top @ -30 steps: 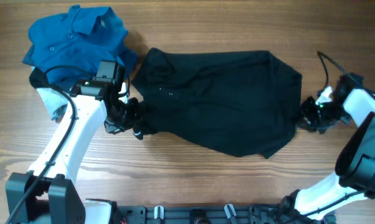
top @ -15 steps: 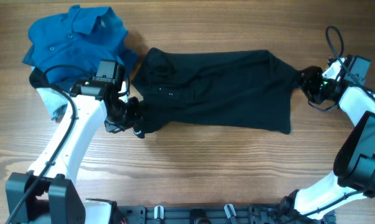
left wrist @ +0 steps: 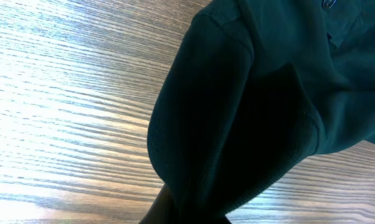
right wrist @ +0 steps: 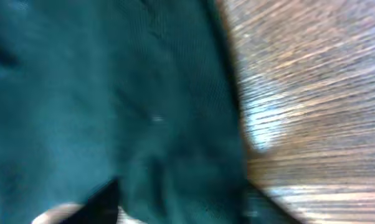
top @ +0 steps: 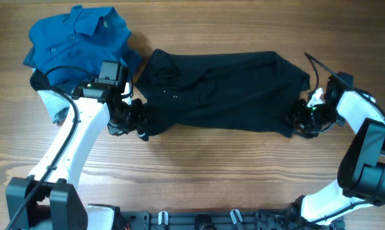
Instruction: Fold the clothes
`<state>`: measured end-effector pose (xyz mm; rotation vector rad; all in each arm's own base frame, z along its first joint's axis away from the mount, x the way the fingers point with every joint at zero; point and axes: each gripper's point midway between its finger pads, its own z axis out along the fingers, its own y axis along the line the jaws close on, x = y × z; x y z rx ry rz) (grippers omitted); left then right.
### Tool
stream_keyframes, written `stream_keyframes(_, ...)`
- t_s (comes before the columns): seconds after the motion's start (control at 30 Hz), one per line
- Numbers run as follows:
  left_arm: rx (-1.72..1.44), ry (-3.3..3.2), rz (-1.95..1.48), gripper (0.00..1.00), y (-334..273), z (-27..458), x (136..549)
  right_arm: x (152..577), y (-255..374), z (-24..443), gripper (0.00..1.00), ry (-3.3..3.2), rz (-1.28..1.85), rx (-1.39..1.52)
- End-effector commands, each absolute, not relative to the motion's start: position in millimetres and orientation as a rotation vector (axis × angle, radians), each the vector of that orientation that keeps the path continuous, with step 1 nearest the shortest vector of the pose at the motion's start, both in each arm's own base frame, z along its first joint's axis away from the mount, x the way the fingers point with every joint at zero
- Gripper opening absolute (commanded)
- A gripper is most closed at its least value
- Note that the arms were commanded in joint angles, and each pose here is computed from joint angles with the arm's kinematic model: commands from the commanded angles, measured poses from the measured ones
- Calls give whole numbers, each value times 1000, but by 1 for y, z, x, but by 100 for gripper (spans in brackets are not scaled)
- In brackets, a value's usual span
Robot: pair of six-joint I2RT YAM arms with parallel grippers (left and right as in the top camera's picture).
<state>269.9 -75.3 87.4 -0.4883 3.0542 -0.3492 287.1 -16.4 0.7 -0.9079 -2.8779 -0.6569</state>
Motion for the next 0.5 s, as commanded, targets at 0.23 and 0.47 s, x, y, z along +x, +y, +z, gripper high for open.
stream_keyframes(0.23, -461, 3115, -435, 4, -83, 95, 254, 296, -129, 84, 4, -2968, -394, -1463)
stream_keyframes(0.47, -540, 3366, -504, 4, -99, 104, 191, 249, -181, 119, 5, -2870, -200, -1788)
